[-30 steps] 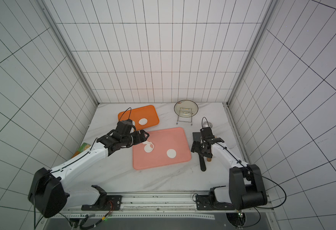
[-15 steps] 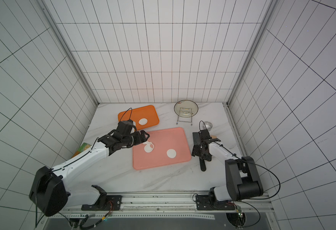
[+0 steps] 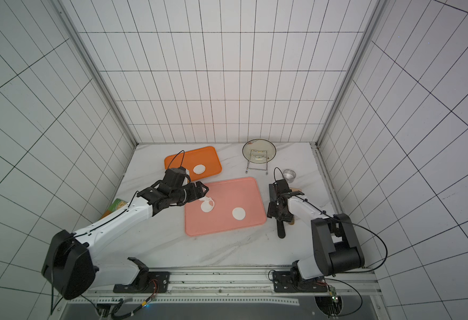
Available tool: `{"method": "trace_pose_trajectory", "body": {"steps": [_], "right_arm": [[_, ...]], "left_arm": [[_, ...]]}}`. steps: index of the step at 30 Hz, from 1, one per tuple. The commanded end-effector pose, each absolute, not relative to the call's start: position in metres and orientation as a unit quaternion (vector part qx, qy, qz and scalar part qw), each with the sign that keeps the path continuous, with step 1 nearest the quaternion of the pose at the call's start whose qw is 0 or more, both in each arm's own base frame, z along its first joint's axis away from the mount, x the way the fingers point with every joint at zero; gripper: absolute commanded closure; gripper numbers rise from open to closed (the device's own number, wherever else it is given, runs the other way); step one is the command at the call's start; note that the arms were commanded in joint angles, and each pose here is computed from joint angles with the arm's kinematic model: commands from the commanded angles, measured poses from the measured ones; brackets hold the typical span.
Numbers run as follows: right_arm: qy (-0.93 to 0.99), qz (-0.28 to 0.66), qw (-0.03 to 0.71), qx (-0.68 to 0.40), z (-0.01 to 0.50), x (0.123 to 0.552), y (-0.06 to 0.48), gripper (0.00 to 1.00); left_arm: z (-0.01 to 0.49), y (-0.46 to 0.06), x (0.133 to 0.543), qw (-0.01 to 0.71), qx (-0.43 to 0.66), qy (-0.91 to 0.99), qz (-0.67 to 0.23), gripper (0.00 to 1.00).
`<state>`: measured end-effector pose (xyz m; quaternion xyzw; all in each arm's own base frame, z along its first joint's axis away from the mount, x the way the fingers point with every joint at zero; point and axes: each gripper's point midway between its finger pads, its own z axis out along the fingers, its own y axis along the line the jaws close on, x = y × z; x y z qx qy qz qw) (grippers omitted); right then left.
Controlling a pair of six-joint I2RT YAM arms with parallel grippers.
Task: Roll out the dumpling wrappers from the dough
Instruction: Pick up the spatula from the center of the board.
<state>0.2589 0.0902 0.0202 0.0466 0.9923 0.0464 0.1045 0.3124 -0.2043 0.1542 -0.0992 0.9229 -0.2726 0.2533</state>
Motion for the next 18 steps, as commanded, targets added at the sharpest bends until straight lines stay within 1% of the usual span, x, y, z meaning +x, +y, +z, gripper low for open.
{"method": "trace_pose_trajectory", "body": {"steps": [1,6,8,12,14,16,17,18], "right_arm": [[0.996,0.050,0.062,0.039,0.0073,0.2435,0.0963,0.39],[0.997,0.049,0.054,0.032,0.0067,0.2436,0.0973,0.54],[0.997,0.048,0.052,0.029,0.0067,0.2434,0.0973,0.55],[0.998,0.049,0.044,0.020,0.0064,0.2410,0.0986,0.71],[0.998,0.049,0.045,0.018,0.0070,0.2404,0.0982,0.72],[0.997,0.052,0.046,0.014,0.0082,0.2401,0.0990,0.79],[0.997,0.053,0.049,0.013,0.0097,0.2409,0.0996,0.80],[0.997,0.056,0.052,0.012,0.0117,0.2416,0.1003,0.86]], "left_arm": [[0.1605,-0.2089,0.3178,0.262,-0.097,0.917,-0.284,0.11],[0.1607,-0.2090,0.3178,0.261,-0.098,0.917,-0.285,0.11],[0.1613,-0.2090,0.3176,0.262,-0.098,0.917,-0.286,0.11],[0.1611,-0.2062,0.3172,0.263,-0.101,0.916,-0.285,0.11],[0.1609,-0.2055,0.3170,0.263,-0.102,0.916,-0.286,0.11],[0.1613,-0.2052,0.3170,0.263,-0.103,0.915,-0.287,0.11],[0.1609,-0.2043,0.3172,0.263,-0.103,0.916,-0.286,0.11],[0.1609,-0.2044,0.3171,0.263,-0.103,0.915,-0.286,0.12]]}}
